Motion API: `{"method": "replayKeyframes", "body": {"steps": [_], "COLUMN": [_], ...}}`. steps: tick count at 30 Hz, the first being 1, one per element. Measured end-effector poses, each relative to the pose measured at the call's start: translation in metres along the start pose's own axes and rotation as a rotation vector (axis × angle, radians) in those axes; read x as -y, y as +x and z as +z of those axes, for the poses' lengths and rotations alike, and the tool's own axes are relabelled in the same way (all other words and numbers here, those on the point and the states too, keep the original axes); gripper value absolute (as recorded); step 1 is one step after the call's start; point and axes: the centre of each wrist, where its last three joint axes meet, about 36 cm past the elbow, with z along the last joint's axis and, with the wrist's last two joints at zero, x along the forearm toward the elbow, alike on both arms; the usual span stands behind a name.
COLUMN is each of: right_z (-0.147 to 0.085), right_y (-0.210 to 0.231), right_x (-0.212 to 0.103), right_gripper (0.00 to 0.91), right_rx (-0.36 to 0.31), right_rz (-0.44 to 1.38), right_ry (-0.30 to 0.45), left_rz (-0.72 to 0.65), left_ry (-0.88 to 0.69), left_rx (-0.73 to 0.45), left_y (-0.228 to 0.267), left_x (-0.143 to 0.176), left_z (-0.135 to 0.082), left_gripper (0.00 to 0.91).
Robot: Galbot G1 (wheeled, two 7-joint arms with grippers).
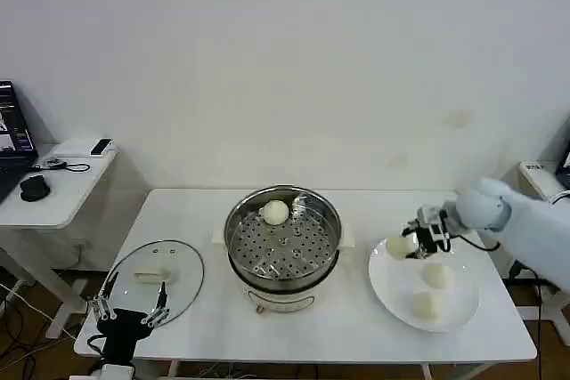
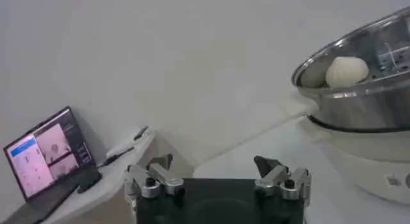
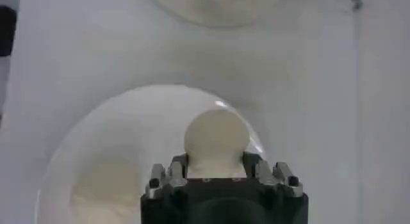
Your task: Take steamed baozi put them in steamer then cover it.
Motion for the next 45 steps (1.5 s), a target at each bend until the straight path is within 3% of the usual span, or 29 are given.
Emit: {"method": "replayKeyframes", "body": {"steps": [6, 15, 23, 32, 38, 45], "right_z": [-0.034, -0.126, -0.216, -0.300, -0.336, -0.358], "right_y": [0.035, 0.062, 0.041, -0.006, -0.037, -0.065], "right_x": [0.022, 0.053, 0.063, 0.059, 0.051, 0.044], "right_gripper": [0.595, 0.595, 0.595, 0.595, 0.605, 0.595], "right_rx": [0.053, 0.134, 0.181, 0.164, 0.144, 0.122], "right_rz": [0.052, 0.083, 0.037, -0.016, -0.044, -0.066], "right_ry": [0.026, 0.097, 0.105, 0.082, 0.072, 0.059], "left_rz": [-0.002, -0.015, -0.026, -0.039, -0.045, -0.049], "left_ry": [0.001, -0.011, -0.016, -0.014, -0.013, -0.011], "left_rx": [0.014, 0.024, 0.037, 0.043, 0.043, 0.050], "left_y": [-0.002, -0.007, -0.007, -0.003, -0.002, -0.003], "left_x": [0.002, -0.004, -0.010, -0.013, -0.013, -0.014], "left_z": [-0.003, -0.005, -0.009, -0.012, -0.013, -0.014], "left_gripper": [0.907, 0.907, 0.907, 0.907, 0.907, 0.907]}}
